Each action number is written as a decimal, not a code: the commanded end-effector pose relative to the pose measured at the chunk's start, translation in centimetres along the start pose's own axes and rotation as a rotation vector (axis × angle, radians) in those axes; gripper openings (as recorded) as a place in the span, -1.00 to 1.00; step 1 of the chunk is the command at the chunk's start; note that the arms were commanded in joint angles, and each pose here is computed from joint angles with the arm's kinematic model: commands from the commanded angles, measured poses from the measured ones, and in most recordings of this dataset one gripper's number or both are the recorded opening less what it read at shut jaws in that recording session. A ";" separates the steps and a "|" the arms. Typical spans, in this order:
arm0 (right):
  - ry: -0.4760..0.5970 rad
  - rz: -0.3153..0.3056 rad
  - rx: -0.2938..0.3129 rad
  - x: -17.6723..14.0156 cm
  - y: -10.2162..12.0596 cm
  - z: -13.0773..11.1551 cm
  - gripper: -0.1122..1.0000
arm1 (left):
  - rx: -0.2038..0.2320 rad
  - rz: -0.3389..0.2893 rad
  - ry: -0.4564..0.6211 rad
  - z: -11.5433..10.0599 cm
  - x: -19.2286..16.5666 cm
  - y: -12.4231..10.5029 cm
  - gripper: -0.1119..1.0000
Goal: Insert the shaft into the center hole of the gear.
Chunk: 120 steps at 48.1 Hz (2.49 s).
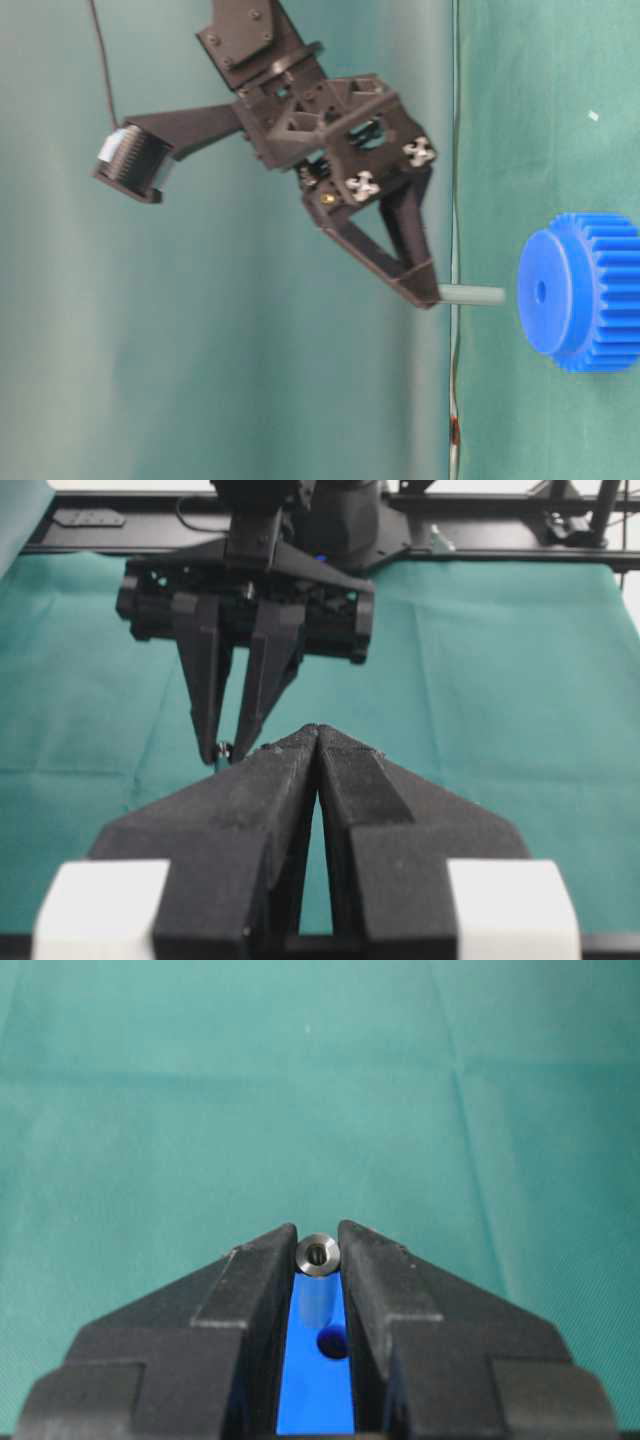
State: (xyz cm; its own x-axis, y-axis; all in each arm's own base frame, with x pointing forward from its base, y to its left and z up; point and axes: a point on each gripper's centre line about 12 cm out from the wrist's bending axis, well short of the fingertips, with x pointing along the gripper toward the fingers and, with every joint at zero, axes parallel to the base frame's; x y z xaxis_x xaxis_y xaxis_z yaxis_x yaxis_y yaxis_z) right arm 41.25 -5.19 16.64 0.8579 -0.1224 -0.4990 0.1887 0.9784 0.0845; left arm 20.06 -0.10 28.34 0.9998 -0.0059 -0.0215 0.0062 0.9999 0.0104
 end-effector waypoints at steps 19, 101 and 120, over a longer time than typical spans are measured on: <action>-0.029 -0.019 0.025 1.6 -0.8 -0.1 -0.46 | 0.000 0.001 -0.023 0.9 0.2 0.0 -0.80; -0.042 -0.030 0.051 2.1 -0.9 -1.4 -0.46 | 0.002 0.001 -0.009 0.8 0.2 0.0 -0.80; -0.023 -0.027 0.047 3.0 -0.7 -2.5 -0.46 | 0.000 0.001 -0.011 0.8 0.2 0.0 -0.80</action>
State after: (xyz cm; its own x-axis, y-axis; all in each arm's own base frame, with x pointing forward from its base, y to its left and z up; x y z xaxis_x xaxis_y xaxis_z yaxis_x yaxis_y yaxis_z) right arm 42.06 -5.91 11.83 0.8467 -0.1532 -0.5095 0.2382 0.9655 0.1055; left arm 20.06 -0.09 28.19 0.9994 -0.0058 -0.0338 0.0061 0.9999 0.0104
